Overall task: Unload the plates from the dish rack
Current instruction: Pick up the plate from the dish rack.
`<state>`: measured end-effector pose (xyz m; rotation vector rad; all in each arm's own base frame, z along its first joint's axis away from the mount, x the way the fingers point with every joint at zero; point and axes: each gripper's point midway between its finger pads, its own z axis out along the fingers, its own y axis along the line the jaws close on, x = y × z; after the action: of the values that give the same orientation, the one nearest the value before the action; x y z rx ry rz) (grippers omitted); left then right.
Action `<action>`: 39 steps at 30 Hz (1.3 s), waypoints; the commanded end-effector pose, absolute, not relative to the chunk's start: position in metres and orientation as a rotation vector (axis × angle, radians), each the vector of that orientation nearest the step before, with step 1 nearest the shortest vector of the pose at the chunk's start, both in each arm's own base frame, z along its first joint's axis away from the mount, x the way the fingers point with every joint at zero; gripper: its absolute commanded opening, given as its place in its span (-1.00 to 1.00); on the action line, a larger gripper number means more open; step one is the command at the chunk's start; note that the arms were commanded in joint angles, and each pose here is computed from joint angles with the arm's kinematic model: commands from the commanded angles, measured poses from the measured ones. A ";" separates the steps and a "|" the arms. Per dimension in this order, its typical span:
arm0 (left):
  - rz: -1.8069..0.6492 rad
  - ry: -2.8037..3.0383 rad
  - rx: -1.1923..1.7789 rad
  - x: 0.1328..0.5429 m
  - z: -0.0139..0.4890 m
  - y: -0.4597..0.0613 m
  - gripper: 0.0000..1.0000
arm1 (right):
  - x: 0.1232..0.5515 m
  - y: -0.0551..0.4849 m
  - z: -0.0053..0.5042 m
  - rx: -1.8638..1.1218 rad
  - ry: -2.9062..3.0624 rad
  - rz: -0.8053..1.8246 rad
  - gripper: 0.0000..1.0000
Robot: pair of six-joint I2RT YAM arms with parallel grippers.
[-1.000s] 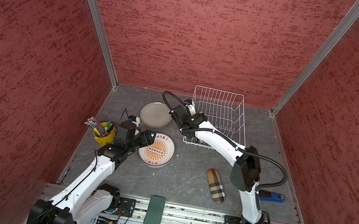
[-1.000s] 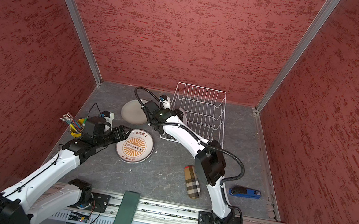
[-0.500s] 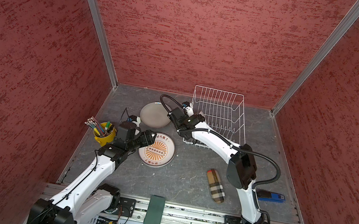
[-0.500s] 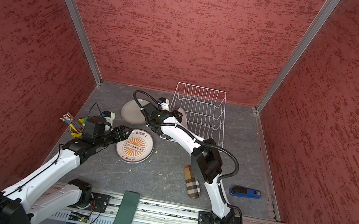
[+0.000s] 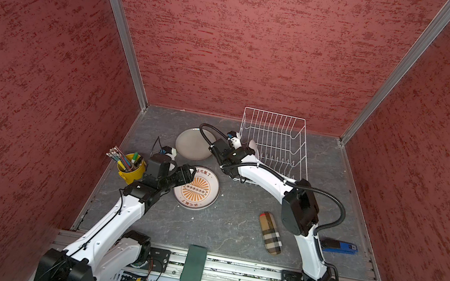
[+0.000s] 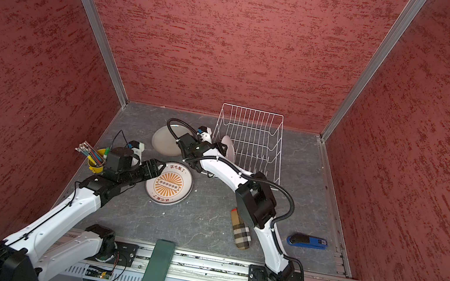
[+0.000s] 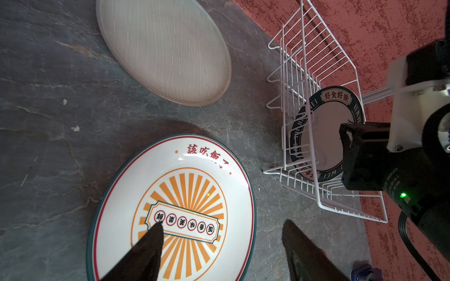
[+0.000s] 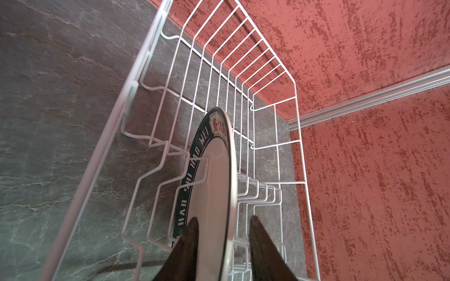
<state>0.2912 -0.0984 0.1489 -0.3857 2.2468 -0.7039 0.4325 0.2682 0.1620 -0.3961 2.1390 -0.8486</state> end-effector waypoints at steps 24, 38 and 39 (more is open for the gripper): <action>-0.795 2.202 -0.413 0.296 0.157 -0.100 0.53 | 0.434 0.258 0.200 -0.318 2.011 -0.889 -1.00; -0.815 2.188 -0.411 0.297 0.162 -0.102 0.53 | 0.421 0.237 0.288 -0.136 1.851 -0.765 -1.00; -0.823 2.184 -0.412 0.297 0.163 -0.102 0.53 | 0.419 0.236 0.295 -0.121 1.841 -0.746 -1.00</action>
<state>0.2923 -0.1013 0.1509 -0.4214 2.2259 -0.7990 0.4256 0.2445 0.2571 -0.2250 1.9226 -0.7704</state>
